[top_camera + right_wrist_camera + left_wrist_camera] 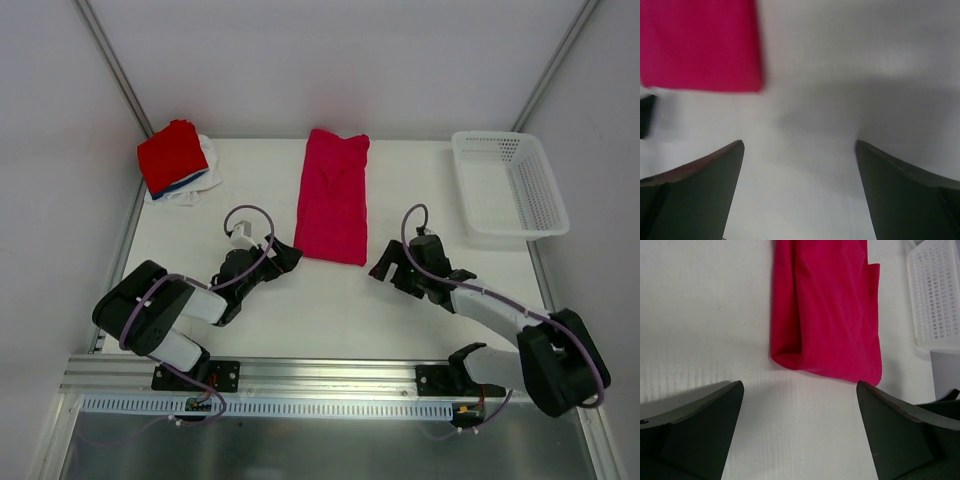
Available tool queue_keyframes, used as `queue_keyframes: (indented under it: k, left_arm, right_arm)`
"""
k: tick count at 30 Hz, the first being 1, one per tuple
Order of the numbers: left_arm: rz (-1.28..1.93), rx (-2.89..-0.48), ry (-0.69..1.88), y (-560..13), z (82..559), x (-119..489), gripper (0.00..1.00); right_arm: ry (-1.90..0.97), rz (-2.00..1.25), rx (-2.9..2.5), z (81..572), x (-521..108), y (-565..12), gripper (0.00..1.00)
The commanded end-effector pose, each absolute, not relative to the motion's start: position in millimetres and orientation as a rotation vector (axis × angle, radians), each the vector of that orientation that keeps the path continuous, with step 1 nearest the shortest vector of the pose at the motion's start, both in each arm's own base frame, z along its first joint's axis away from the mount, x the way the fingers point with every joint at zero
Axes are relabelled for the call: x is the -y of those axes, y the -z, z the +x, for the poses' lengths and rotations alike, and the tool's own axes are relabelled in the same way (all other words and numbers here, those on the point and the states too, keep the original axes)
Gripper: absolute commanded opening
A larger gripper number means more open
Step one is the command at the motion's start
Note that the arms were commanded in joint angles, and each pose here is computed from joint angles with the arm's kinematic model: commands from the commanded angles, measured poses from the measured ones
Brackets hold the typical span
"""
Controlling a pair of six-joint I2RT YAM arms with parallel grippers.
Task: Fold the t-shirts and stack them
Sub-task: Grab one side of the 2/3 rectangular tshirt with both arms
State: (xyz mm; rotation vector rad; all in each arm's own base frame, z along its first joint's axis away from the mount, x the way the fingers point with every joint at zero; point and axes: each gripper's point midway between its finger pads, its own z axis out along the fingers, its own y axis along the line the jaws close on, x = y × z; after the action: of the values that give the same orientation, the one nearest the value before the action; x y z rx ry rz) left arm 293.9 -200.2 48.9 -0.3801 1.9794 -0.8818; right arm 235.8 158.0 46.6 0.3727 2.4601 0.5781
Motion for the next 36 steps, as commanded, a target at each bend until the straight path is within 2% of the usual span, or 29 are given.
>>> queue_keyframes:
  k: [1,5,10,22,25,29,36]
  left_arm:
    - [-0.378,-1.918,0.862,-64,316,202,0.97]
    - [-0.373,-1.913,0.899,-65,321,207,0.97]
    - [-0.371,-1.926,0.902,-61,323,205,0.97]
    - [-0.419,-1.933,0.885,-51,332,194,0.97]
    - [-0.432,-1.929,0.891,-52,336,195,0.96]
    - [-0.447,-1.936,0.932,-48,341,202,0.95]
    - [-0.464,-1.937,1.019,-46,345,215,0.93]
  right_arm:
    - [-0.870,0.357,-2.398,263,-209,-44,0.99]
    - [-1.112,0.375,-2.355,285,-249,-43,1.00]
    - [-1.214,0.437,-2.345,303,-268,-35,0.99]
    - [-1.165,0.464,-2.382,300,-260,-17,0.99]
    - [-1.152,0.467,-2.377,298,-256,-17,0.97]
    - [-1.134,0.468,-2.391,293,-251,-12,0.88]
    - [-1.125,0.479,-2.403,293,-248,-8,0.86]
